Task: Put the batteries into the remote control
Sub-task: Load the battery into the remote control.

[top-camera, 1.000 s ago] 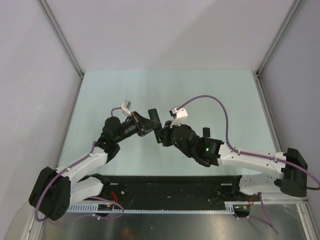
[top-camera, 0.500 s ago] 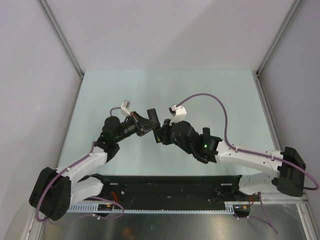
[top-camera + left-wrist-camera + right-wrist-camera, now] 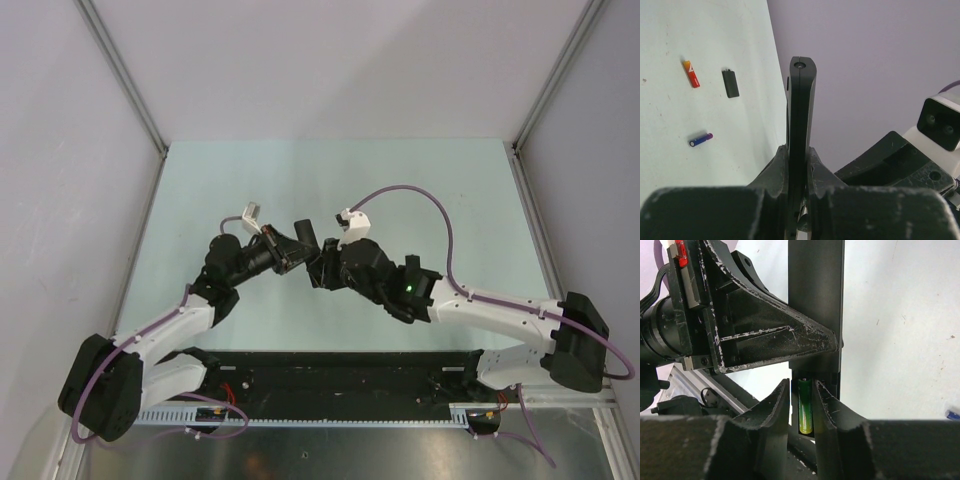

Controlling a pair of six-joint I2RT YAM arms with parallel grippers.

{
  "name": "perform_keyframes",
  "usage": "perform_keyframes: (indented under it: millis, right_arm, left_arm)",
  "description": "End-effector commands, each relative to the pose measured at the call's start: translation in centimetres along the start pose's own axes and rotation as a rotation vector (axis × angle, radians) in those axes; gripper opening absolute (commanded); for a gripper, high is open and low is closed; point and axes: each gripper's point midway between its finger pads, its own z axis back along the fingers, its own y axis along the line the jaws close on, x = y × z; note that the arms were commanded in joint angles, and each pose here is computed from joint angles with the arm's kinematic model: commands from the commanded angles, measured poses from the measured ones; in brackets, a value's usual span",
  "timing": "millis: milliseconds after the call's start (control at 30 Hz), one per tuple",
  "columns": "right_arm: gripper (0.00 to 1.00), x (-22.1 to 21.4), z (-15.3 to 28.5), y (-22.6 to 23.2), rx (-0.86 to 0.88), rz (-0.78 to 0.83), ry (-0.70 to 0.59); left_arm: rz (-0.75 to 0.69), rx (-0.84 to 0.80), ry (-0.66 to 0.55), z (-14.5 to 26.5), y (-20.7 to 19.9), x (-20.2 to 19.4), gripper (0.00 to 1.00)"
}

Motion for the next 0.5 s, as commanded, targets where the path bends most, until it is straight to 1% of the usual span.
perform_keyframes:
  millis: [0,167,467]
  right_arm:
    - [0.28,-7.9,1.1,-1.6,-0.028,0.042,0.31]
    - [0.33,-6.7,1.4,-1.9,-0.057,0.041,0.283]
    - [0.37,-5.4,1.8,-2.1,-0.077,0.037,0.257]
  left_arm:
    - [-0.096,-0.373,-0.08,1.5,-11.1,1.9,0.0]
    - [-0.094,-0.363,-0.081,1.4,-10.7,1.9,0.0]
    - [-0.091,-0.353,-0.08,1.2,-10.3,1.9,0.0]
